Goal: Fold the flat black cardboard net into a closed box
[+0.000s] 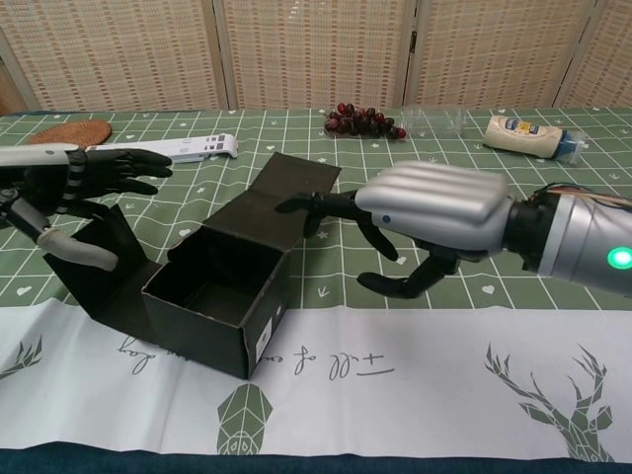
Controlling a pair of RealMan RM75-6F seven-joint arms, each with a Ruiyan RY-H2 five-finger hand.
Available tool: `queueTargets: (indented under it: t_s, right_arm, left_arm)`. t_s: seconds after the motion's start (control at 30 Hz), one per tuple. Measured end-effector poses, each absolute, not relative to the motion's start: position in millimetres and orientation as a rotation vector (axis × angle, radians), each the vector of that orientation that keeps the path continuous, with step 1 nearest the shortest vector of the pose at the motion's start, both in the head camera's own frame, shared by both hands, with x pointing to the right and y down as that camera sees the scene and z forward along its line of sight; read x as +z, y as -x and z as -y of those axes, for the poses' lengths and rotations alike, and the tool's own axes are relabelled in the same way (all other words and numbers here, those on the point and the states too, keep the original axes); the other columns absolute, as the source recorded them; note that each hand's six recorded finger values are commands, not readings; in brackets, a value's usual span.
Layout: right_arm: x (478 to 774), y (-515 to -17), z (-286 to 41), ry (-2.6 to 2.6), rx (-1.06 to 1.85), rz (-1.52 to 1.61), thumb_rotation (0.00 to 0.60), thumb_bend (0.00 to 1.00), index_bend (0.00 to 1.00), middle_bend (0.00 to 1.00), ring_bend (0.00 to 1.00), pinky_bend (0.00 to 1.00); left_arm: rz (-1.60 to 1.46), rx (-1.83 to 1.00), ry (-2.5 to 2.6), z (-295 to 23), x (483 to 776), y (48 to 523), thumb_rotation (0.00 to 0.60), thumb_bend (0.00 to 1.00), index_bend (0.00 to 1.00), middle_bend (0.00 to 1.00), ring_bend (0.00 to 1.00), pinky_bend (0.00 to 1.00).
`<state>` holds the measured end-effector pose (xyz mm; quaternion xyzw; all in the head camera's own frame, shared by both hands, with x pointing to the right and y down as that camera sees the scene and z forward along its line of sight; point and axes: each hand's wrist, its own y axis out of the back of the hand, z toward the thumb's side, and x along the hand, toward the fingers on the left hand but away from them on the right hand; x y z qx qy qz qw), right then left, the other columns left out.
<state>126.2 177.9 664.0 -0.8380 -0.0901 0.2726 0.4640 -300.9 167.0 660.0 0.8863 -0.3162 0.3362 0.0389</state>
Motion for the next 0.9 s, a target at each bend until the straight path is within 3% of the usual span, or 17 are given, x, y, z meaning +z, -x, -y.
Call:
queueTargets:
  t_s: [0.33,0.9]
  right_arm:
    - [693,-121,-170,2.121,0.792,0.162,0.6,0.55,0.0,0.18,0.64,0.9]
    - [717,-46,-135,2.177,0.816,0.21,0.6,0.57,0.0,0.13,0.64,0.9]
  left_arm:
    - [1.051,1.026,-2.707,-164,644,320,0.6,0.1,0.04,0.0,0.0,0.33]
    - [1.105,0.996,-2.687,-169,631,336,0.6,0.1,0.03,0.0,0.0,0.32]
